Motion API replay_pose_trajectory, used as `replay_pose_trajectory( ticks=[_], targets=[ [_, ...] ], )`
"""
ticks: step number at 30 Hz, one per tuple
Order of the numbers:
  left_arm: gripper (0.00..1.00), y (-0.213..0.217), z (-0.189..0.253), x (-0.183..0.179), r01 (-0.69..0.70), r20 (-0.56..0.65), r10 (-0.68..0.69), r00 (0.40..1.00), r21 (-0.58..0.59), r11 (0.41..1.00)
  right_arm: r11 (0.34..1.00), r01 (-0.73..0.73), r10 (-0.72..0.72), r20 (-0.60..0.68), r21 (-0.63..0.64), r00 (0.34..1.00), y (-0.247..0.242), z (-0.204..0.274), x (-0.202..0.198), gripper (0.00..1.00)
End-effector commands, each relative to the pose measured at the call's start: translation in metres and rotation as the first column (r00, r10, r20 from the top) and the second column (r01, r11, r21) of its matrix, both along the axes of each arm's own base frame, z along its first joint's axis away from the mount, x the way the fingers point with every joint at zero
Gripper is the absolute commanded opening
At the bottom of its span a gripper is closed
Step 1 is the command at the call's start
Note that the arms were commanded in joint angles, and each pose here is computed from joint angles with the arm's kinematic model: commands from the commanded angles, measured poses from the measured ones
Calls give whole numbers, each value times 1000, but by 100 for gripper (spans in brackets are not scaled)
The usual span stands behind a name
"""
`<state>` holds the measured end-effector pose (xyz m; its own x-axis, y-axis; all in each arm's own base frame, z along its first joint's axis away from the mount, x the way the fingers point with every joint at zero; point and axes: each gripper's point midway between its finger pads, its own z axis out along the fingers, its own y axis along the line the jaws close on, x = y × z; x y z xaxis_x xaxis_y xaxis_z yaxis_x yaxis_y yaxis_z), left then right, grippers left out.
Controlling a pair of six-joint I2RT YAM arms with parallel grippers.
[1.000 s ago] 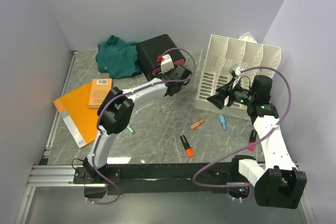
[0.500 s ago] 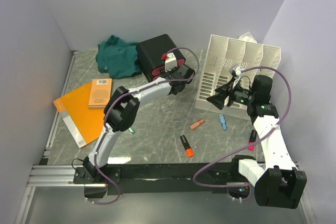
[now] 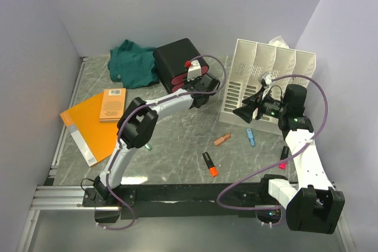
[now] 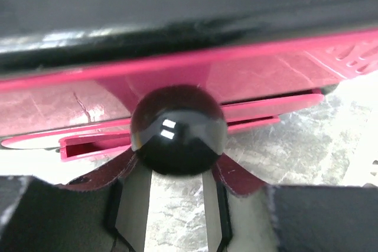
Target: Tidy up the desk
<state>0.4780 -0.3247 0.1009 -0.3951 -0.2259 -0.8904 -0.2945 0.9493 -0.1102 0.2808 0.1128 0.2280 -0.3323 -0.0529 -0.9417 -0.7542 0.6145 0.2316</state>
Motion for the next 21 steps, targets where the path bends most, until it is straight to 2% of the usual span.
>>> replay_pose_trajectory(
  ticks=[1, 3, 4, 5, 7, 8, 14, 16, 17, 19, 21],
  targets=[
    [4, 4, 47, -9, 20, 84, -16, 996, -46, 999, 1000, -11, 11, 49, -7, 999, -2, 10, 4, 80],
    [1, 4, 39, -24, 45, 65, -43, 997, -28, 999, 1000, -8, 8, 53, -10, 999, -3, 9, 4, 80],
    [1, 4, 50, -30, 54, 80, -50, 996, -47, 997, 1000, -5, 6, 51, -11, 999, -3, 9, 5, 80],
    [1, 5, 38, -43, 70, 56, -68, 996, -31, 997, 1000, -1, 2, 52, -13, 999, -4, 8, 5, 80],
    [1, 6, 47, -56, 92, 59, -88, 994, -69, 993, 1000, 0, 1, 51, -15, 999, -5, 7, 5, 80],
    [1, 6, 35, -68, 112, 34, -110, 993, -62, 992, 1000, -1, 2, 51, -17, 999, -5, 6, 5, 80],
    [2, 10, 30, -110, 182, -7, -185, 983, -123, 975, 1000, -3, 4, 57, -30, 998, -7, 3, 4, 80],
    [7, 10, 34, -116, 200, -11, -204, 979, -153, 968, 999, -4, 6, 53, -35, 999, -7, 1, 3, 80],
    [16, 9, 31, -120, 209, -25, -216, 976, -168, 963, 999, -5, 8, 64, -48, 998, -9, 0, 3, 80],
    [22, 9, 37, -125, 219, -24, -228, 973, -194, 956, 998, -9, 12, 53, -56, 999, -9, -4, 1, 80],
    [37, 9, 37, -130, 238, -33, -250, 968, -207, 949, 997, -22, 27, 64, -76, 998, -9, -6, -1, 80]
  ],
)
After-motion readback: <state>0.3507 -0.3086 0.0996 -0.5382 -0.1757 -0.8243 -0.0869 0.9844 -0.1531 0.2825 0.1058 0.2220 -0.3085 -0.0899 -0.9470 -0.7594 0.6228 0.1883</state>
